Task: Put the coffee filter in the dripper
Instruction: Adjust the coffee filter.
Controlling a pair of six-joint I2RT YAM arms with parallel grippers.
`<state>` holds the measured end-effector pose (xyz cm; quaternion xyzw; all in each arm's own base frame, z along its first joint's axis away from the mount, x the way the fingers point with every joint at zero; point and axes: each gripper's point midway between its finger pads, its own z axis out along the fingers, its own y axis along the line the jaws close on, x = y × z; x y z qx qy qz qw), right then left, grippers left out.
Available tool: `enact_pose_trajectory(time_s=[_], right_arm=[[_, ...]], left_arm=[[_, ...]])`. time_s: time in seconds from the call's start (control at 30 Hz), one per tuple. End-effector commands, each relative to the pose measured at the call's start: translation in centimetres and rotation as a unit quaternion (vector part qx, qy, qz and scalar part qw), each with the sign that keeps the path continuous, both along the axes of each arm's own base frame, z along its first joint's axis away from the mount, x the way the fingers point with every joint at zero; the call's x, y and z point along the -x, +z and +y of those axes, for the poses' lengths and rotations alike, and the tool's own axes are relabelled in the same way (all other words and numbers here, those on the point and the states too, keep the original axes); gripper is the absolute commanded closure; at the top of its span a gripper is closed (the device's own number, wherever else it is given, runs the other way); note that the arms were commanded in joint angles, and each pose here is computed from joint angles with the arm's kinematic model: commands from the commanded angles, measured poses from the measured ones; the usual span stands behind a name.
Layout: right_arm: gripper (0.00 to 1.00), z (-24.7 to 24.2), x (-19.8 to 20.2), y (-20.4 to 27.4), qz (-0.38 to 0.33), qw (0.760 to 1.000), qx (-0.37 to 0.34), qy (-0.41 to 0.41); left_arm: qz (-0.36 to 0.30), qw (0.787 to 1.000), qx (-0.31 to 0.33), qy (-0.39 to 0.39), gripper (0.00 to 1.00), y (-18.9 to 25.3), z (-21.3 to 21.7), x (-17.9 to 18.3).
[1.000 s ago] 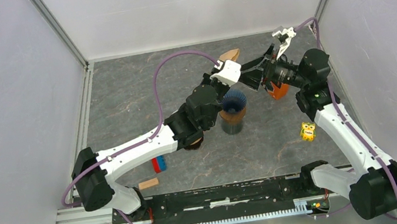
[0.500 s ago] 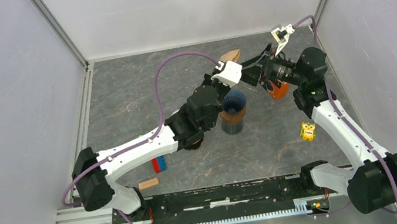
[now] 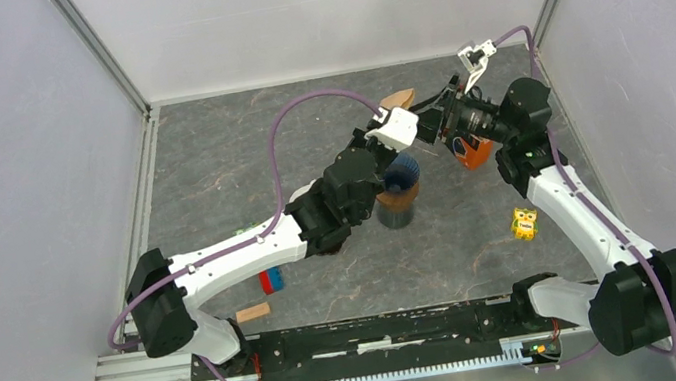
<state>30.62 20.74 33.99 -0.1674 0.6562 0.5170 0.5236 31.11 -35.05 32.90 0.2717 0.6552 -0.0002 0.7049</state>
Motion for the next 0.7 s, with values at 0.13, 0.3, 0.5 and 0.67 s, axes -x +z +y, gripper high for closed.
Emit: enact_pose_trajectory(time_s=[0.13,0.3,0.5,0.67], right_arm=[[0.44,-0.1,-0.6,2.4,-0.034,0.999,-0.005,-0.007],[0.45,-0.3,-0.8,2.2,-0.030,0.999,-0.002,-0.015],[0.50,-0.8,-1.3,1.5,-0.020,0.999,0.017,-0.038],[0.53,-1.1,-1.6,1.1,-0.013,0.998,0.024,-0.051]], left_arm=[[-0.013,1.000,0.008,-0.011,0.98,1.1,-0.5,0.4],[-0.015,1.000,0.006,-0.014,0.98,1.2,-0.6,0.6],[-0.018,1.000,0.003,-0.014,0.98,1.2,-0.7,0.6],[-0.023,1.000,-0.003,-0.018,0.98,1.1,-1.0,0.7]])
